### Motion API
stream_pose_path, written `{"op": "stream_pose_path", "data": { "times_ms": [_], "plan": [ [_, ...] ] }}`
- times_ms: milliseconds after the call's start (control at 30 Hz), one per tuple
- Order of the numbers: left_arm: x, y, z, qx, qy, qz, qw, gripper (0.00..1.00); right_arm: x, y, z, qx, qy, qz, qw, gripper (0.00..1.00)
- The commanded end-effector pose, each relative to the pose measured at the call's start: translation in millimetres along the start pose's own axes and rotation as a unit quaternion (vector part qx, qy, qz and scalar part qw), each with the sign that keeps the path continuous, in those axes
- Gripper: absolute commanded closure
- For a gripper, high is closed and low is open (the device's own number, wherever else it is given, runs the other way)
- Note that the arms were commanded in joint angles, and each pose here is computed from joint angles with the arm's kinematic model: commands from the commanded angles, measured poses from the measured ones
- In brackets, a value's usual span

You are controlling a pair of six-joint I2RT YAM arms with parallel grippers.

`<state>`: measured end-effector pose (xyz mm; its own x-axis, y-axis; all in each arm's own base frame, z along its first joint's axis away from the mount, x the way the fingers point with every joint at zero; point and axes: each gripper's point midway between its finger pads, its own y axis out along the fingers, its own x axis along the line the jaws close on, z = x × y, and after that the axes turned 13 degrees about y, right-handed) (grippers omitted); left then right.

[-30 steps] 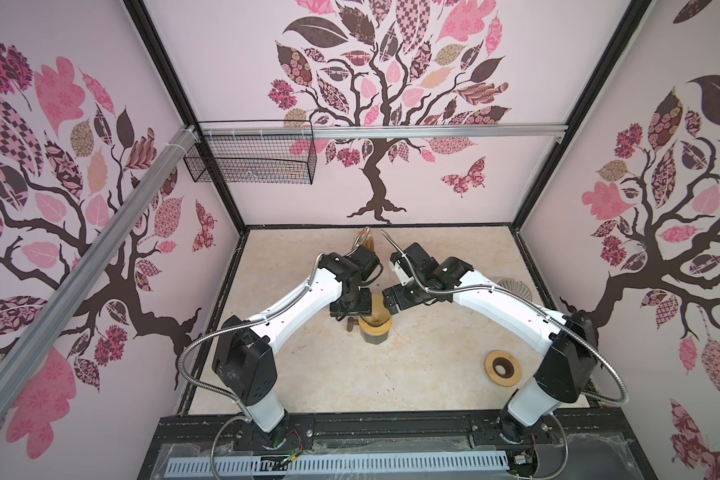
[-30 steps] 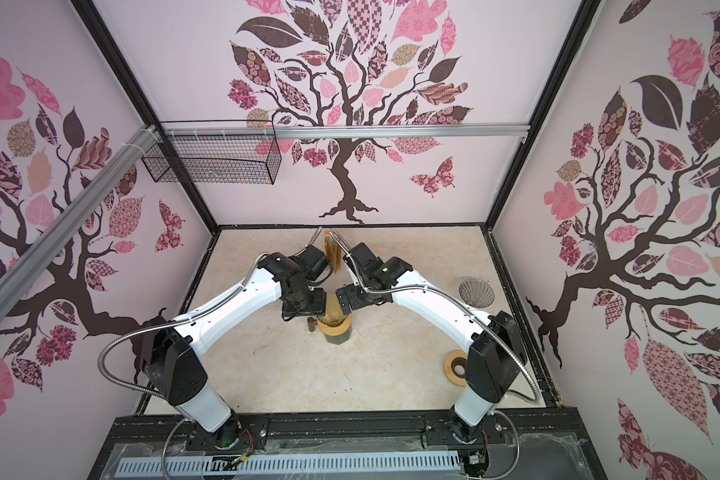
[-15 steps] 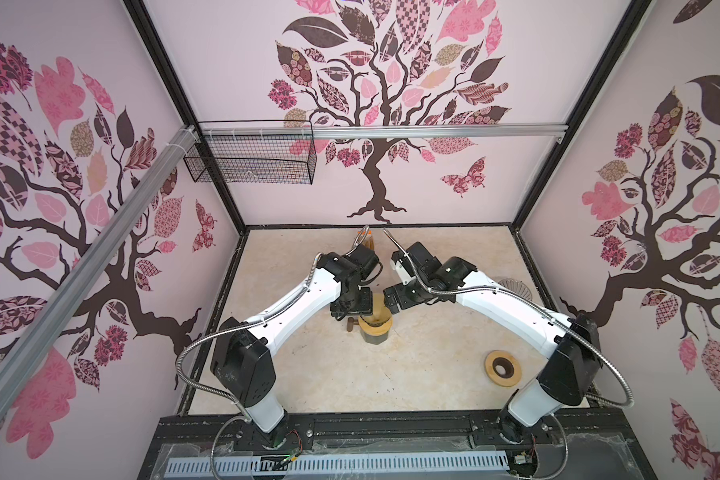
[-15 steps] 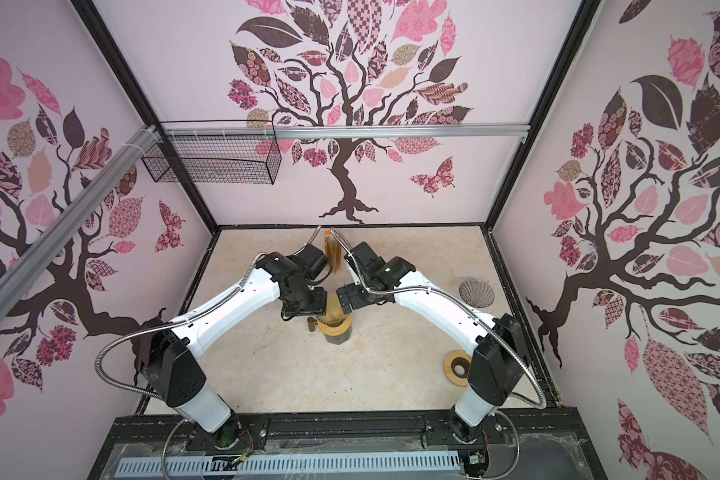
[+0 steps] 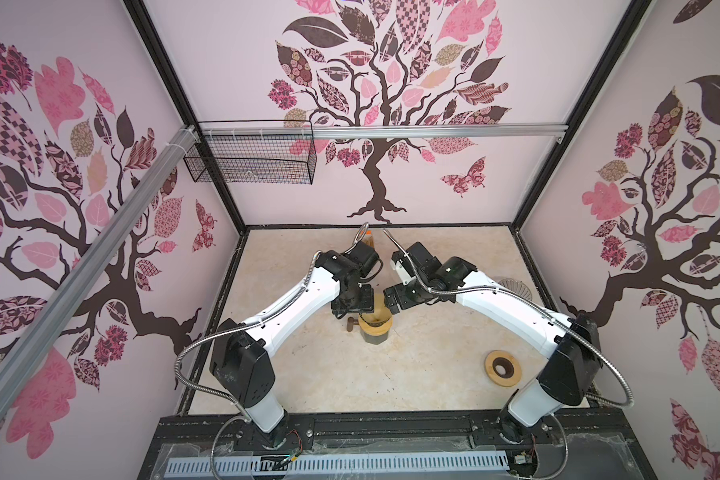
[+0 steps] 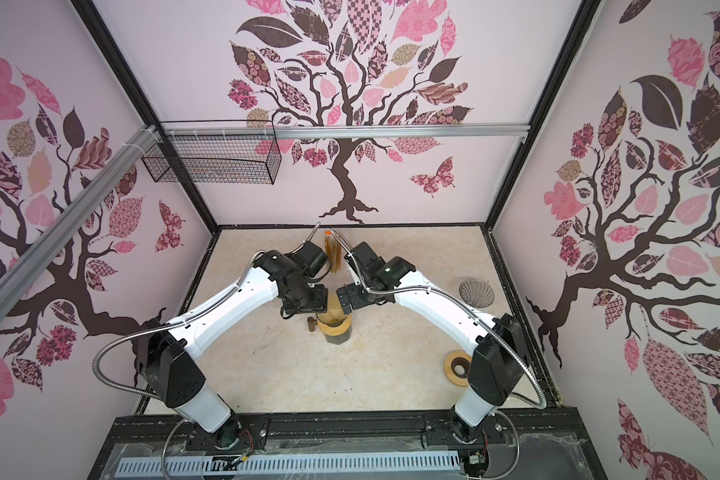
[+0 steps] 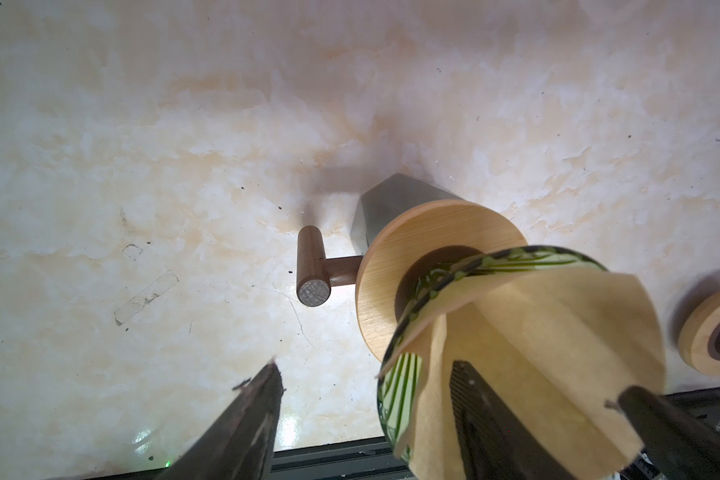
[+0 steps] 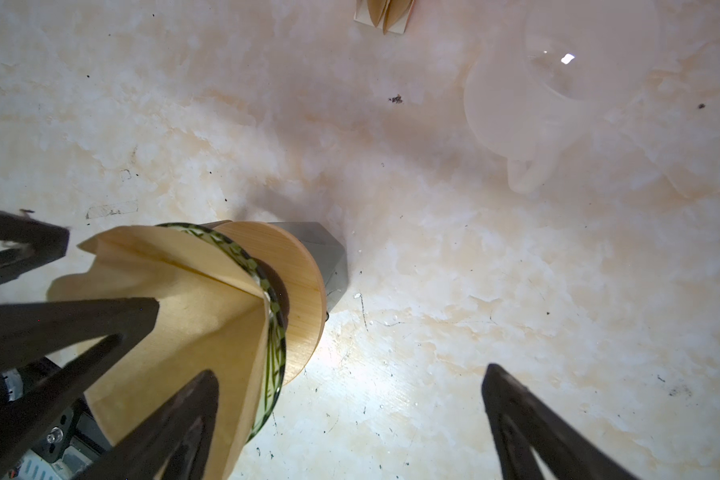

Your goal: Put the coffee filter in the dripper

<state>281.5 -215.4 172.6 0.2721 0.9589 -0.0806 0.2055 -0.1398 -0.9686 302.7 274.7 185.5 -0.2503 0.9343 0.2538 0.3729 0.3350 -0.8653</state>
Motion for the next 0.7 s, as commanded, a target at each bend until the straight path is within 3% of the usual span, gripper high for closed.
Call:
{"op": "stream_pose_path", "data": {
  "times_ms": [0, 667],
  "plan": [
    [-4, -29, -14, -0.043, 0.004, 0.017, 0.999, 0.32, 7, -26, -9, -0.026, -0.003, -0.016, 1.0, 0.0],
    [-3, -74, -27, -0.099, -0.008, 0.04, 0.994, 0.3, 4, -54, -10, -0.053, 0.004, -0.02, 0.998, 0.0]
  ]
}}
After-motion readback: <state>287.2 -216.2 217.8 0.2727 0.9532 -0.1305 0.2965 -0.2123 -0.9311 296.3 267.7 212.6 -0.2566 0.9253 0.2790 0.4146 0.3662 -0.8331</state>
